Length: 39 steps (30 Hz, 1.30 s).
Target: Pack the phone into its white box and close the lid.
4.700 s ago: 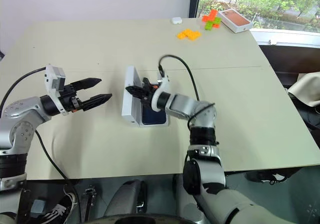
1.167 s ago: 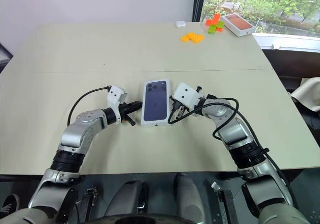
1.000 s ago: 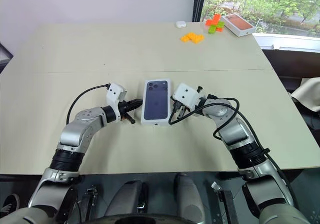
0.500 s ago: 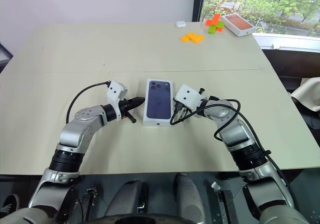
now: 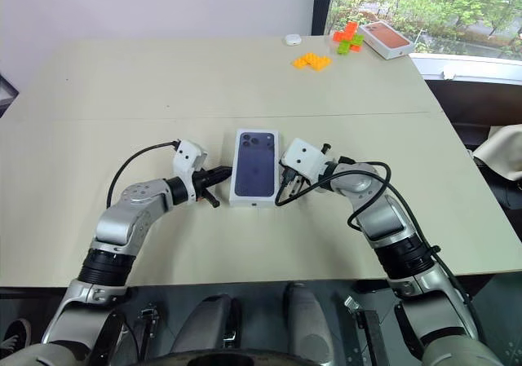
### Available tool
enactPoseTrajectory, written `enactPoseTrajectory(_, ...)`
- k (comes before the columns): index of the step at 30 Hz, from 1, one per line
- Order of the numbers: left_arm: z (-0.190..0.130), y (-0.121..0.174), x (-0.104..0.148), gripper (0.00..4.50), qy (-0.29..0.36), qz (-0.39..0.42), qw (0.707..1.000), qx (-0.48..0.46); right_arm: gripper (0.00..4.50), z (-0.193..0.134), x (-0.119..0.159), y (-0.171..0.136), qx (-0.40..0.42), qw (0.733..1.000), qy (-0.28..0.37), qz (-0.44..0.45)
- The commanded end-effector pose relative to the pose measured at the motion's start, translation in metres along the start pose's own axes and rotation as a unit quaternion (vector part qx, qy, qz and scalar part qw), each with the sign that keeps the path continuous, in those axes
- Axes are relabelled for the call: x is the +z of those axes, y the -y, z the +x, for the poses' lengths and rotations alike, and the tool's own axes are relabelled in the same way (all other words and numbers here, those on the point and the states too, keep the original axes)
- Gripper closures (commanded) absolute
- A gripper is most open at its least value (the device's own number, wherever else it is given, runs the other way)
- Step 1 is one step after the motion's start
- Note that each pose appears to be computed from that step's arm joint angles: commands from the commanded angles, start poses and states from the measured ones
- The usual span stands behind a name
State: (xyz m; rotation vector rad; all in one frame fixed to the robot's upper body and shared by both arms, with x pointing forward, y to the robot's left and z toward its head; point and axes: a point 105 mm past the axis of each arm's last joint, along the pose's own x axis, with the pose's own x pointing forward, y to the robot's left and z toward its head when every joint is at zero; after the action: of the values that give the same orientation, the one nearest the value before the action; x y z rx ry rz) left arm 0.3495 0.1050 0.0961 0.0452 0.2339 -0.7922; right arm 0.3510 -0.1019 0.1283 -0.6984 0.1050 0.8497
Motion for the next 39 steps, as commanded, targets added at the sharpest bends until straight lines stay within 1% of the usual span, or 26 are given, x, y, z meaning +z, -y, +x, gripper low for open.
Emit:
enactPoseTrajectory(1, -0.001, 0.001, 0.009, 4.50, 0.017, 0.009, 1.000, -0.006, 4.44, -0.001, 0.022, 0.001, 0.000, 0.999, 0.033, -0.020)
enactPoseTrajectory(7, -0.001, 0.006, 0.012, 4.50, 0.024, 0.014, 1.000, -0.015, 4.44, -0.001, 0.023, 0.002, -0.003, 0.999, 0.035, -0.015)
enactPoseTrajectory(9, -0.001, 0.006, 0.015, 4.50, 0.029, 0.018, 0.999, -0.013, 4.44, -0.001, 0.014, 0.001, -0.002, 1.000, 0.018, -0.017)
enactPoseTrajectory(12, -0.002, 0.002, 0.019, 4.50, 0.032, 0.013, 0.999, -0.006, 4.44, -0.002, 0.012, 0.001, -0.003, 1.000, 0.015, -0.017)
enactPoseTrajectory(21, -0.016, -0.005, 0.047, 4.50, 0.053, 0.047, 0.998, -0.003, 4.44, -0.015, 0.025, 0.034, -0.040, 0.998, 0.020, -0.033)
enactPoseTrajectory(23, -0.019, -0.006, 0.055, 4.50, 0.060, 0.051, 0.997, -0.004, 4.44, -0.017, 0.033, 0.042, -0.051, 0.998, 0.030, -0.032)
enactPoseTrajectory(25, -0.018, -0.007, 0.063, 4.50, 0.070, 0.051, 0.996, -0.005, 4.44, -0.017, 0.045, 0.050, -0.064, 0.996, 0.056, -0.005)
enactPoseTrajectory(27, -0.014, -0.007, 0.065, 4.50, 0.076, 0.046, 0.996, -0.003, 4.44, -0.016, 0.054, 0.052, -0.067, 0.995, 0.074, 0.016)
enactPoseTrajectory(29, -0.005, -0.006, 0.065, 4.50, 0.082, 0.043, 0.996, 0.003, 4.44, -0.008, 0.056, 0.045, -0.059, 0.995, 0.081, 0.020)
enactPoseTrajectory(32, 0.012, -0.009, 0.062, 4.50, 0.083, 0.040, 0.995, 0.027, 4.44, 0.011, 0.051, 0.028, -0.048, 0.996, 0.078, 0.024)
enactPoseTrajectory(34, 0.023, -0.015, 0.055, 4.50, 0.071, 0.052, 0.995, 0.048, 4.44, 0.028, 0.043, 0.022, -0.058, 0.996, 0.062, 0.009)
enactPoseTrajectory(37, 0.033, -0.025, 0.047, 4.50, 0.055, 0.049, 0.994, 0.078, 4.44, 0.040, 0.024, 0.028, -0.076, 0.997, 0.027, -0.003)
enactPoseTrajectory(39, 0.037, -0.027, 0.038, 4.50, 0.036, 0.054, 0.994, 0.082, 4.44, 0.044, 0.012, 0.026, -0.068, 0.998, 0.007, 0.010)
